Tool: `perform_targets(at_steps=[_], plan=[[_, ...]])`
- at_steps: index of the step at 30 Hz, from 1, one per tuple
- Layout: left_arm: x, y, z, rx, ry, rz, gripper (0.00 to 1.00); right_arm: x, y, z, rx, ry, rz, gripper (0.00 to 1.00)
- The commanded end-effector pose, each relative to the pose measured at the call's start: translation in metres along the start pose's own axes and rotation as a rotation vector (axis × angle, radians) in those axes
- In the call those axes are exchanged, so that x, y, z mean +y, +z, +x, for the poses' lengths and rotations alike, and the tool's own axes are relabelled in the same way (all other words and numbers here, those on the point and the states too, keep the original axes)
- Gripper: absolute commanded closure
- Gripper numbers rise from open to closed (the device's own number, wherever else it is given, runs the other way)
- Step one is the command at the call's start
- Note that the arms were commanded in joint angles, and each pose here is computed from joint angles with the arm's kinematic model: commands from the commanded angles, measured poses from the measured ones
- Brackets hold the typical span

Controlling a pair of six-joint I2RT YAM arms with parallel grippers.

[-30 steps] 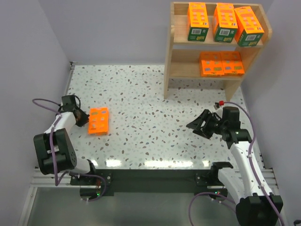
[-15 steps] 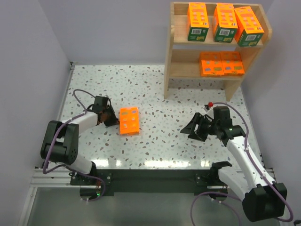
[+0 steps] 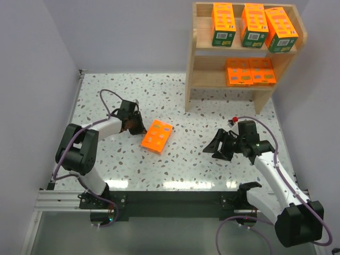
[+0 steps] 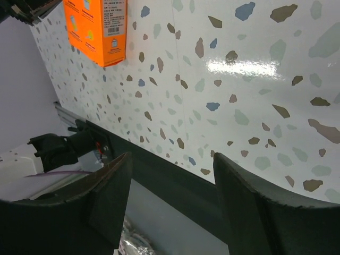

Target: Place and organize the cleaning sponges onto the shelf

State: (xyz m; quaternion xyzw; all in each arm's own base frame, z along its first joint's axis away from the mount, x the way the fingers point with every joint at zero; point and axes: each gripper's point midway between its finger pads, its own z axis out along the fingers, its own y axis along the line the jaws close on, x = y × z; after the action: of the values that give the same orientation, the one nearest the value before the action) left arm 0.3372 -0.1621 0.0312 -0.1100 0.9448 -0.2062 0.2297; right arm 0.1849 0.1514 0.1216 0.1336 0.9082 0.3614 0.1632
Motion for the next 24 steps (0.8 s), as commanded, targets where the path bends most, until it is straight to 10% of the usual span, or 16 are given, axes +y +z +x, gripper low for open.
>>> perform_targets(at_steps=[1, 11, 24], plan=[[-0.002, 0.012, -0.023, -0.024, 0.064, -0.023, 1.00, -0.004, 0.003, -0.001, -0.003, -0.034, 0.010, 0.34], [-0.067, 0.044, -0.066, -0.019, 0.182, 0.112, 1.00, -0.012, 0.005, 0.006, 0.025, -0.046, 0.032, 0.34], [-0.075, 0.053, 0.030, 0.152, 0.239, 0.135, 1.00, -0.017, 0.012, 0.006, 0.044, -0.041, 0.041, 0.33]])
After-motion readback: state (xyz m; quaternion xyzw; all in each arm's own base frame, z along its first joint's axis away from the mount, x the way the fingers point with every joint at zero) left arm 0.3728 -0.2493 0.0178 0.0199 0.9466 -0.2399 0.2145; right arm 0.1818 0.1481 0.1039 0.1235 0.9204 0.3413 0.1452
